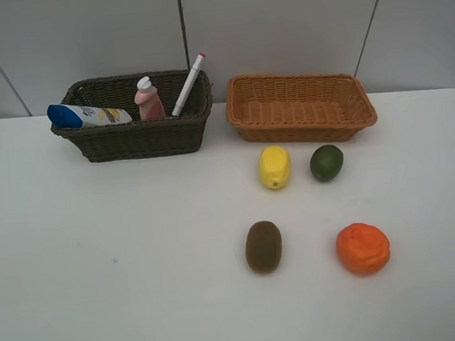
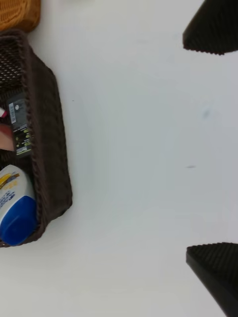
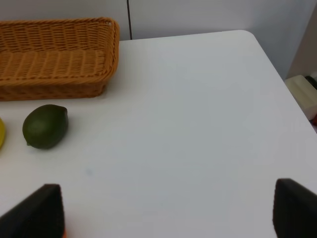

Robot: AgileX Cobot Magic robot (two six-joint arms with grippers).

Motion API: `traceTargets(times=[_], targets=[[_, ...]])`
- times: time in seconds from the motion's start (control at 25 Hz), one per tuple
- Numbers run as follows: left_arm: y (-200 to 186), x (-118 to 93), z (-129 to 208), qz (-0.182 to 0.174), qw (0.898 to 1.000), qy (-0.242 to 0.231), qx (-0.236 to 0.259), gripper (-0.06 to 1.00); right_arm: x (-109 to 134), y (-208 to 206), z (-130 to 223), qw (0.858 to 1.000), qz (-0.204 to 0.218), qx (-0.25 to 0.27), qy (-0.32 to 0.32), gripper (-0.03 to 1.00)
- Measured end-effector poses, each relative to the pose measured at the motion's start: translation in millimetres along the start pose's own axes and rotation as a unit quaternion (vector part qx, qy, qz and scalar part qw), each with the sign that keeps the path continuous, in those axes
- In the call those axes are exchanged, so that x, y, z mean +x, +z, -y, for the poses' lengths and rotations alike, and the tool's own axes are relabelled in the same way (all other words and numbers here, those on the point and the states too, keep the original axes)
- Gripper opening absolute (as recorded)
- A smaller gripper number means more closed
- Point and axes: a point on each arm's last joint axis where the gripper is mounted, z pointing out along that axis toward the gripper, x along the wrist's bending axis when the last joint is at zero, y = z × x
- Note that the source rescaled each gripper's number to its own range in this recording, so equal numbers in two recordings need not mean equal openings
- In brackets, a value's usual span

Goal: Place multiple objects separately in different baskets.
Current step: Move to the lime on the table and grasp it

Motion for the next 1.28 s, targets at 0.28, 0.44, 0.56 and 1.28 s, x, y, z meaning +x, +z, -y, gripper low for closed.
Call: traceTargets(times=[0.28, 0.44, 0.56, 1.28], targets=[[-39, 4, 85, 0.005, 0.999, 0.015, -0.040, 1.00, 0, 0, 0, 1.000, 0.000, 0.000, 0.000, 1.00], [-49, 5, 112, 0.010, 0.996, 0.026, -0.080, 1.00, 0, 0, 0, 1.000, 0.000, 0.000, 0.000, 1.00], [-52, 4, 118, 0.013, 0.995, 0.034, -0.094, 1.00, 0, 0, 0, 1.000, 0.000, 0.000, 0.000, 1.00], [-48, 2, 118, 0.012, 0.993, 0.068, -0.098, 1.00, 0, 0, 0, 1.000, 0.000, 0.000, 0.000, 1.00]])
